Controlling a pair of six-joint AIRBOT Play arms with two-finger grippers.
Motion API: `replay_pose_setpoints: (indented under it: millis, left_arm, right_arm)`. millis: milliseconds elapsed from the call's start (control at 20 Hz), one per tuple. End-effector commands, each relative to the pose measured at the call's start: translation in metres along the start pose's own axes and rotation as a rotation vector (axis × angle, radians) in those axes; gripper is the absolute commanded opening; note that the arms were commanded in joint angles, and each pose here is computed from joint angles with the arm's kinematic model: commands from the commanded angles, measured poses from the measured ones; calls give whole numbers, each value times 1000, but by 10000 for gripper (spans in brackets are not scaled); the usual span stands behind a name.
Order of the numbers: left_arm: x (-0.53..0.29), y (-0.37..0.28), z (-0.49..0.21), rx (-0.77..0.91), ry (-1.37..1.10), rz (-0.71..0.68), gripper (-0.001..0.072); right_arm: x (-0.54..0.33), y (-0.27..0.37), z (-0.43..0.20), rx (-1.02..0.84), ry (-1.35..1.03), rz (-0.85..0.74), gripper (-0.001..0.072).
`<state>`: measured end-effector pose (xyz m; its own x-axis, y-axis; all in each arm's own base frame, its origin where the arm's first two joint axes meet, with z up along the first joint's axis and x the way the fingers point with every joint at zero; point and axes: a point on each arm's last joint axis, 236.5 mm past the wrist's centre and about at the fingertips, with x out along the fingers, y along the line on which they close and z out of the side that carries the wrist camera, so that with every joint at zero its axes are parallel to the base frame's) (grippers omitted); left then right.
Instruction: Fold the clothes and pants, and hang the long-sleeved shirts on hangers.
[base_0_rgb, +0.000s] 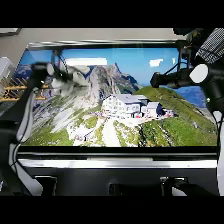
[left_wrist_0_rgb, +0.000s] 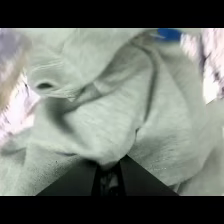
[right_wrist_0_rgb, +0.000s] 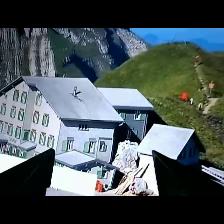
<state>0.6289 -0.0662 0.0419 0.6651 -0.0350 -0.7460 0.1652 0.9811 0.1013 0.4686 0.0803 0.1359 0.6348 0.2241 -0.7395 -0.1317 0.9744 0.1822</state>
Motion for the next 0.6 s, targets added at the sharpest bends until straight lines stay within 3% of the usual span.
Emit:
replay_pose_setpoints:
  millis: [0,150,300,400,550]
  left_arm:
    - [-148,-16,96,26,-311,-12,19]
    - [-284,-64,110,63,-432,-114,20]
    - [-368,-151,73,134,-441,-348,20]
    - [-388,-207,33,221,-398,-464,20]
    - [-350,-271,-46,328,-214,-552,21]
  right_arm:
    - [-36,-18,45,-81,-146,-108,670]
    - [-92,-30,72,-136,-219,-213,671]
    - [-160,-42,77,-156,-263,-315,671]
    - [-201,-43,72,-136,-306,-342,671]
    - [-240,-40,46,-105,-290,-346,670]
